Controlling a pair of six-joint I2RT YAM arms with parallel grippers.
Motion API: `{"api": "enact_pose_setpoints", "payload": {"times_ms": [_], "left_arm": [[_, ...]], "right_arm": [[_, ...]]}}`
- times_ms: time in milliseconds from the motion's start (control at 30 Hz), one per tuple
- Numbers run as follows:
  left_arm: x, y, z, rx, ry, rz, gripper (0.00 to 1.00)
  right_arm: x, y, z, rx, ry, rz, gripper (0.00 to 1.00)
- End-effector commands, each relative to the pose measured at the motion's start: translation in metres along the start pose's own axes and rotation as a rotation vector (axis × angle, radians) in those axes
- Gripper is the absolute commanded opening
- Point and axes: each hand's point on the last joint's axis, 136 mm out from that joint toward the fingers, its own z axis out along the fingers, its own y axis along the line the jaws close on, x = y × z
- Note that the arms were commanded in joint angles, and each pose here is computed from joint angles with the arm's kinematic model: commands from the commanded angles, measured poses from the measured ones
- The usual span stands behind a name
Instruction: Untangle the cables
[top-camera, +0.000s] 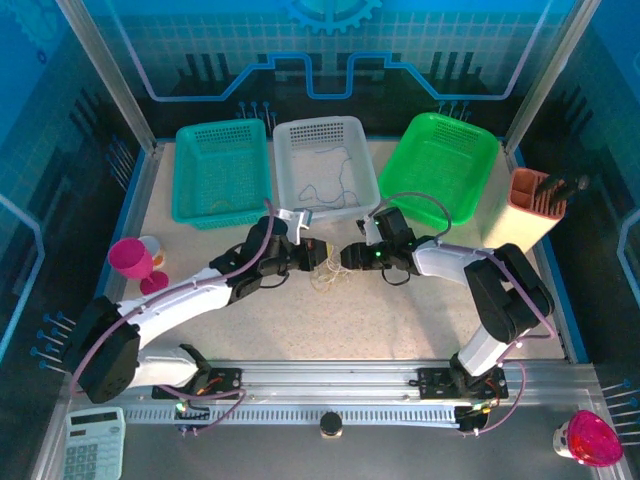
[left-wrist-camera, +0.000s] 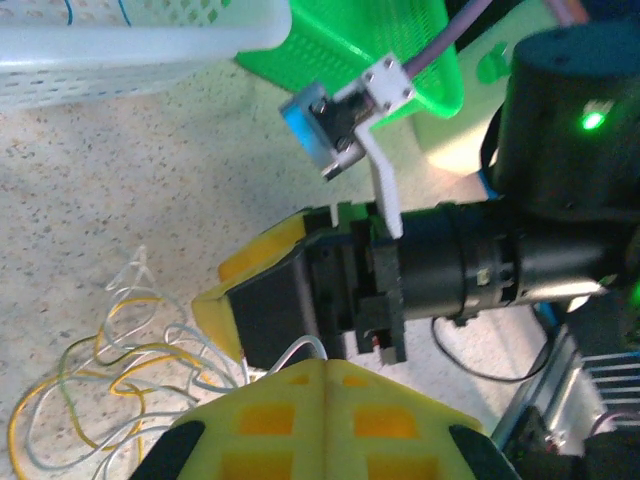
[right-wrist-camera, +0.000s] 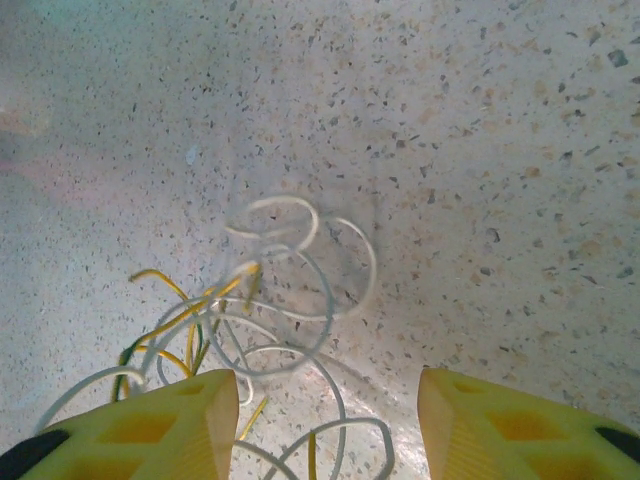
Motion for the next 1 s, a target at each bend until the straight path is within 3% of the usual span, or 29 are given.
{"api": "enact_pose_setpoints", "payload": {"times_ms": [0, 267, 500, 700, 967], "left_arm": [[-0.018, -0.017, -0.01, 0.081, -0.083, -0.038, 0.0], [-0.016, 0.0, -0.011, 0.02, -0.113, -0.025, 0.0], [-0.017, 0.0, -0.009, 0.025, -0.116, -0.023, 0.0], [-0.019, -0.003, -0.005, 0.032, -0.107, -0.025, 0.0], [-0.022, -0.009, -0.001, 0.044, -0.091, -0.039, 0.0]], "right_arm": [[0.006, -0.005, 0.001, 0.016, 0.007, 0.004, 0.51], [-0.023, -0.001, -0.046, 0.033, -0.107, -0.004, 0.52], [-0.04, 0.038, -0.086, -0.047, -0.183, -0.095, 0.53], [-0.026, 0.078, -0.085, -0.128, -0.174, -0.264, 0.54], [-0.016, 0.094, -0.061, -0.158, -0.152, -0.358, 0.55]]}}
